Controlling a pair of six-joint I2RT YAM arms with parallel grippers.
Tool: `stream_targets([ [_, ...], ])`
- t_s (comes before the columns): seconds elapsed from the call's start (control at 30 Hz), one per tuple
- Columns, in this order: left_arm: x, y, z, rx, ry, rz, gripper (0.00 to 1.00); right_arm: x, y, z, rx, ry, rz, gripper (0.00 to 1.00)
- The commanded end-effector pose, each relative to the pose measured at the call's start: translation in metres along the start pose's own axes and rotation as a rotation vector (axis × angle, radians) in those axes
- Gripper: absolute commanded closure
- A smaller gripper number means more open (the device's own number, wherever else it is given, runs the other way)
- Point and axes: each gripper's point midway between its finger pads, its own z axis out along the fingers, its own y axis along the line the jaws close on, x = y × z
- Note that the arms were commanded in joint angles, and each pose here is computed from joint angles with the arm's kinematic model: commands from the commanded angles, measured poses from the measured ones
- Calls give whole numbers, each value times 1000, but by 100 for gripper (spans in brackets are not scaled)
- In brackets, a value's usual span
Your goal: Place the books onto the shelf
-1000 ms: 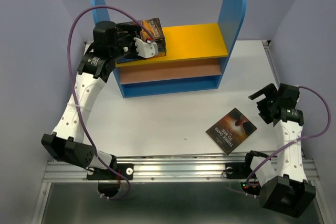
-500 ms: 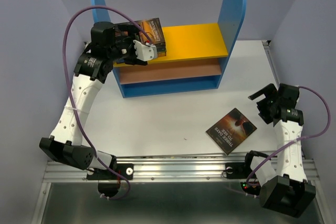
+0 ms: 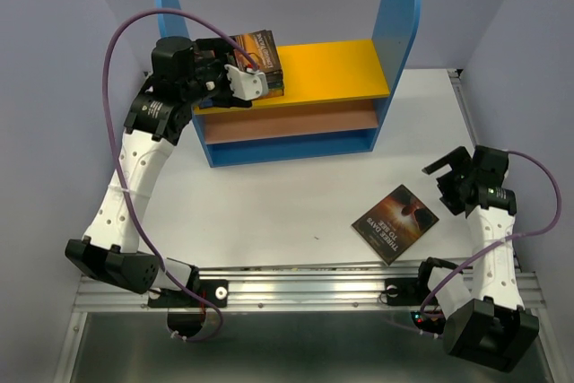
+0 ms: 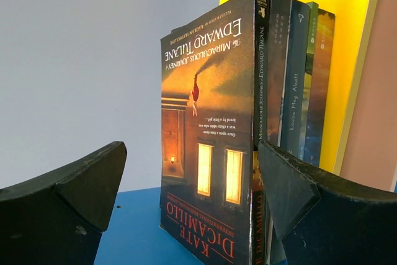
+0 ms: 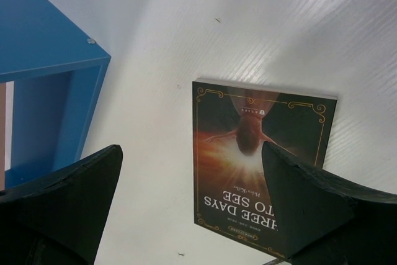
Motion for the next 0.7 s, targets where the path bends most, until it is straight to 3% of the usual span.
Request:
stream_targets([
  [0.0,0,19,-5,-84,7,9,1,-8,6,-4,-28,-39,-8,0],
  [0.3,10,16,-1,-90,46,10,1,-5,5,-3,-27,-28,-3,0],
  [0.67,-30,11,-37,-75,-93,56,1,-4,9,-5,-51,-23,-19,0],
])
